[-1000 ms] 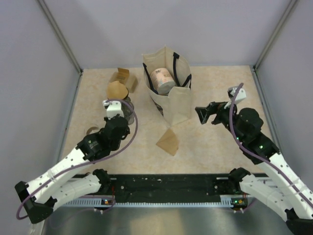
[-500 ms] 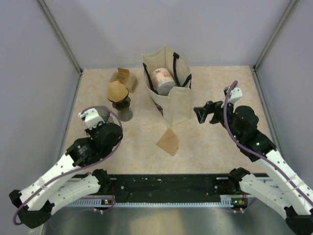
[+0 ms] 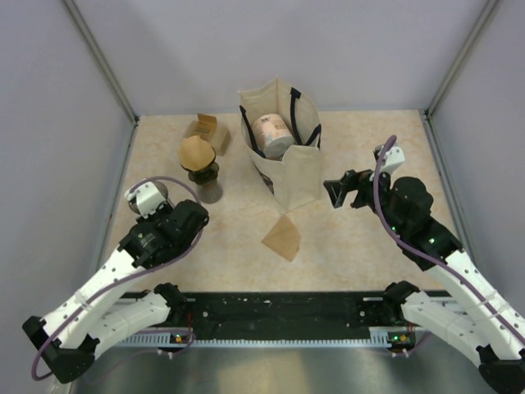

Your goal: Place the coffee filter in the dripper

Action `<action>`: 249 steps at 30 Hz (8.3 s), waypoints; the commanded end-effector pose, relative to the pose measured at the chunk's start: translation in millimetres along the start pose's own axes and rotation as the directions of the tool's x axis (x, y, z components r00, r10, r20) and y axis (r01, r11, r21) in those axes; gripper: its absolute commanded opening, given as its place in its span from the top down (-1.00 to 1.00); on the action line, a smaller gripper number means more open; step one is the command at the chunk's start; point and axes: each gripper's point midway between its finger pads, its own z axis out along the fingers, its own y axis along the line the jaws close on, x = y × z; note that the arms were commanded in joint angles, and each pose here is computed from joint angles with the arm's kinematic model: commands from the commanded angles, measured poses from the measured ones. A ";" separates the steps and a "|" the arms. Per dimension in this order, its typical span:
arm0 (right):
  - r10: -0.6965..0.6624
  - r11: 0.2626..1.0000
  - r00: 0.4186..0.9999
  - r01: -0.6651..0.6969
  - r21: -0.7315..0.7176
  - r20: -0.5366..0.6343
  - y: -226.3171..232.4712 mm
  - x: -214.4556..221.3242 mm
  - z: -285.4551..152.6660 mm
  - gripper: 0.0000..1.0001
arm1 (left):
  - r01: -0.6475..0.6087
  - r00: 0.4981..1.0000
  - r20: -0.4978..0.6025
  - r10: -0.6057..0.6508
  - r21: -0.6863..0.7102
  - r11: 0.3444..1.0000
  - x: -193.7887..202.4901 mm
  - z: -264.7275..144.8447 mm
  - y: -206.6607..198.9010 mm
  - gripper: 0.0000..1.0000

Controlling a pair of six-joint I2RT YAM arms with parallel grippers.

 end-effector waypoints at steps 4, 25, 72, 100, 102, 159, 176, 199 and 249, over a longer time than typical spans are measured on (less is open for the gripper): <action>-0.014 1.000 0.999 0.014 -0.001 0.036 1.2 -9.1 3.3 -0.98 | 0.086 0.994 0.060 -0.086 0.008 0.996 -13.7 0.3 6.5 1.00; -0.018 1.000 0.999 0.018 0.011 0.027 -1.3 -7.6 2.8 -0.97 | 0.061 0.998 -0.023 -0.062 -0.063 0.996 25.5 17.6 15.3 1.00; -0.021 1.000 0.999 0.021 -0.012 0.029 3.0 -9.1 1.3 -0.98 | 0.155 0.948 -0.299 -0.112 0.124 0.980 38.1 -27.0 7.9 -0.97; 0.267 0.960 0.916 -0.280 -0.001 -0.300 7.7 124.7 22.6 -0.95 | 0.348 0.680 -0.613 0.402 0.752 0.560 165.5 -97.7 -215.4 -0.96; 0.296 0.950 0.900 -0.313 -0.003 -0.321 10.3 136.2 26.3 -0.94 | 0.311 0.668 -0.617 0.416 0.739 0.598 180.1 -89.4 -215.9 -0.95; 0.390 0.860 0.695 -0.509 -0.031 -0.604 65.6 251.0 81.0 0.42 | 0.163 0.523 -0.681 0.513 0.670 0.724 265.1 -59.0 -196.0 -0.03; 0.282 0.889 0.740 -0.441 -0.124 -0.611 71.7 245.5 78.6 1.00 | 0.159 0.529 -0.678 0.510 0.670 0.725 259.4 -61.2 -196.0 -0.07; -0.721 -0.037 0.515 0.639 -0.769 0.463 123.1 144.1 -24.2 1.00 | 0.258 0.809 -0.404 0.428 0.897 0.359 65.6 -152.7 -187.1 -0.97; -0.707 -0.497 0.067 0.661 -0.562 0.704 141.0 133.9 -29.5 1.00 | 0.295 0.568 -0.380 0.730 0.922 0.250 146.3 -172.1 -154.9 -0.28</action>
